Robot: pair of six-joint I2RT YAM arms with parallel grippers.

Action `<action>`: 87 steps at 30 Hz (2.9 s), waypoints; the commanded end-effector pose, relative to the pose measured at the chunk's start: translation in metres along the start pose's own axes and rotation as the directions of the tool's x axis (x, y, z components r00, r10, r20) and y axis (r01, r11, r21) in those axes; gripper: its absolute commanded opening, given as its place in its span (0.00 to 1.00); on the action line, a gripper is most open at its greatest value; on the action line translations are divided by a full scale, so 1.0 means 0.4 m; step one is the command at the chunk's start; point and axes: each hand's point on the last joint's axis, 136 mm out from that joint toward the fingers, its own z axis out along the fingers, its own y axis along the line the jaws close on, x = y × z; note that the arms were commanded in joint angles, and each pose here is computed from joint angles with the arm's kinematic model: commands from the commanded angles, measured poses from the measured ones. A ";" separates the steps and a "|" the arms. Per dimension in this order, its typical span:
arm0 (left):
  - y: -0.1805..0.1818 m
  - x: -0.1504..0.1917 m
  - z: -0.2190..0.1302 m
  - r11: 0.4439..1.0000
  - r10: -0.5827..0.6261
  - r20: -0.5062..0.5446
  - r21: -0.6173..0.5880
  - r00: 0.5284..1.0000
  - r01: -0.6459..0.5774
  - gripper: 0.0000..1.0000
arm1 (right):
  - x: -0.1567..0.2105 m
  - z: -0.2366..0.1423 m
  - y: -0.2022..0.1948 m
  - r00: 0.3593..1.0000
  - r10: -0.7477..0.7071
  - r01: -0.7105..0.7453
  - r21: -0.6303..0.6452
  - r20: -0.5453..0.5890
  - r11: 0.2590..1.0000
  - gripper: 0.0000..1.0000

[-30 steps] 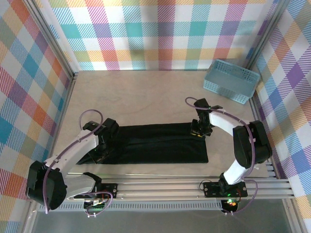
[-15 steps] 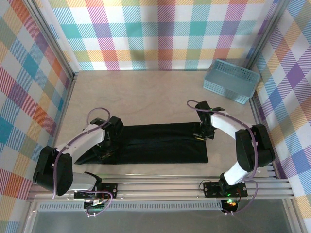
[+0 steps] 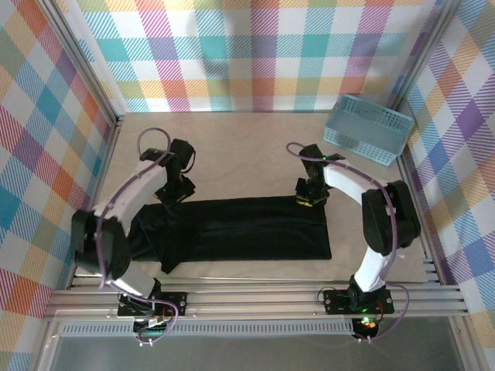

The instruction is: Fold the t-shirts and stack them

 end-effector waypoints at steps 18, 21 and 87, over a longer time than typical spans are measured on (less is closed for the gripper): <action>-0.461 0.031 0.190 0.943 0.261 -0.157 0.254 0.952 -0.216 0.47 | -0.253 0.052 -0.248 0.963 0.267 -0.264 0.067 -0.046 0.962 0.15; -0.426 -0.054 0.114 0.952 0.211 -0.048 0.237 0.976 -0.195 0.53 | -0.306 0.005 -0.205 0.983 0.182 -0.182 -0.009 0.029 0.983 0.21; -0.332 -0.144 -0.004 0.879 0.235 0.164 0.385 0.958 -0.282 0.48 | -0.161 -0.007 -0.189 0.996 0.084 -0.084 0.018 -0.019 0.996 0.34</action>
